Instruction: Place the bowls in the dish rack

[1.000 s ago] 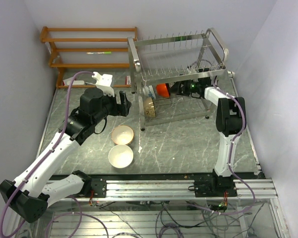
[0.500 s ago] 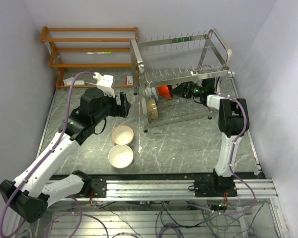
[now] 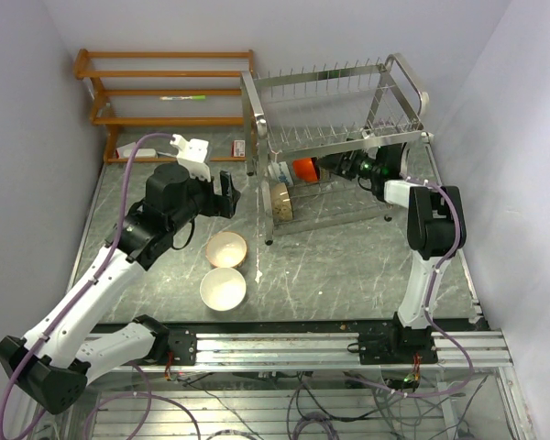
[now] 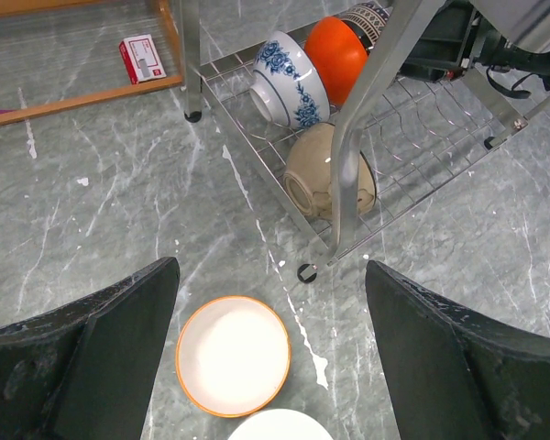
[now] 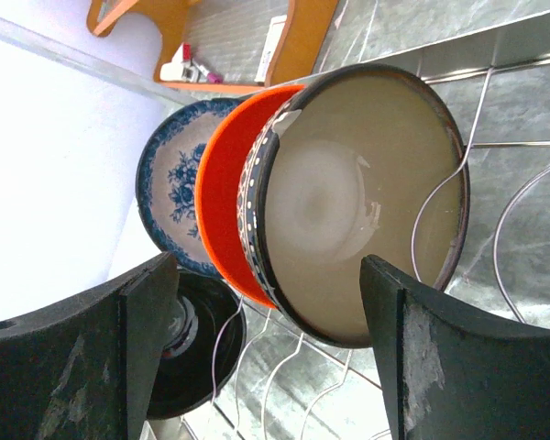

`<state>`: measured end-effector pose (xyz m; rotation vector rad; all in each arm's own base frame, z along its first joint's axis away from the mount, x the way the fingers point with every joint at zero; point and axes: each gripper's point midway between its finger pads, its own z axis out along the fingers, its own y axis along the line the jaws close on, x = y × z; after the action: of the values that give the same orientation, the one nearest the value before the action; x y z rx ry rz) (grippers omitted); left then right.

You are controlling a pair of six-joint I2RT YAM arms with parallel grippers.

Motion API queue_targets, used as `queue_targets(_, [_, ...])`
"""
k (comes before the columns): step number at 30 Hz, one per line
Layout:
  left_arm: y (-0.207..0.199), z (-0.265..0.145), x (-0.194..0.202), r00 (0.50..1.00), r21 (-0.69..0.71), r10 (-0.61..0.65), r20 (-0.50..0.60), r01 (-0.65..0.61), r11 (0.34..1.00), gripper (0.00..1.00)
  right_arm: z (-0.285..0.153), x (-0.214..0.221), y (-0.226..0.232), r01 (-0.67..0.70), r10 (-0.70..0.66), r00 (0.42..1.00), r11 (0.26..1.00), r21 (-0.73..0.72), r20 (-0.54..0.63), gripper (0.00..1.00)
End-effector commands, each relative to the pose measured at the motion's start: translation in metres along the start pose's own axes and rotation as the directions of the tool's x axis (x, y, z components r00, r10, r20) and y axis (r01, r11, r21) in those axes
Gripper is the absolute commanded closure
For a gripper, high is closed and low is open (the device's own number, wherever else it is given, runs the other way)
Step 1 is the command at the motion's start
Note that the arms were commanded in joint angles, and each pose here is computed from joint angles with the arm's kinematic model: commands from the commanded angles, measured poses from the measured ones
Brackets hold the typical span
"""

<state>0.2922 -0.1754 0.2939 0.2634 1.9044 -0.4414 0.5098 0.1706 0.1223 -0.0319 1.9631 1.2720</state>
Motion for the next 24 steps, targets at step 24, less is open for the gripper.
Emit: queue_targets(24, [-0.002,-0.014,-0.007,0.999,0.017,0.037,0.027,-0.037,0.999,0.07,-0.038,-0.077,0.062,0.071,-0.046,0.926,0.996,-0.053,0.374,0.17])
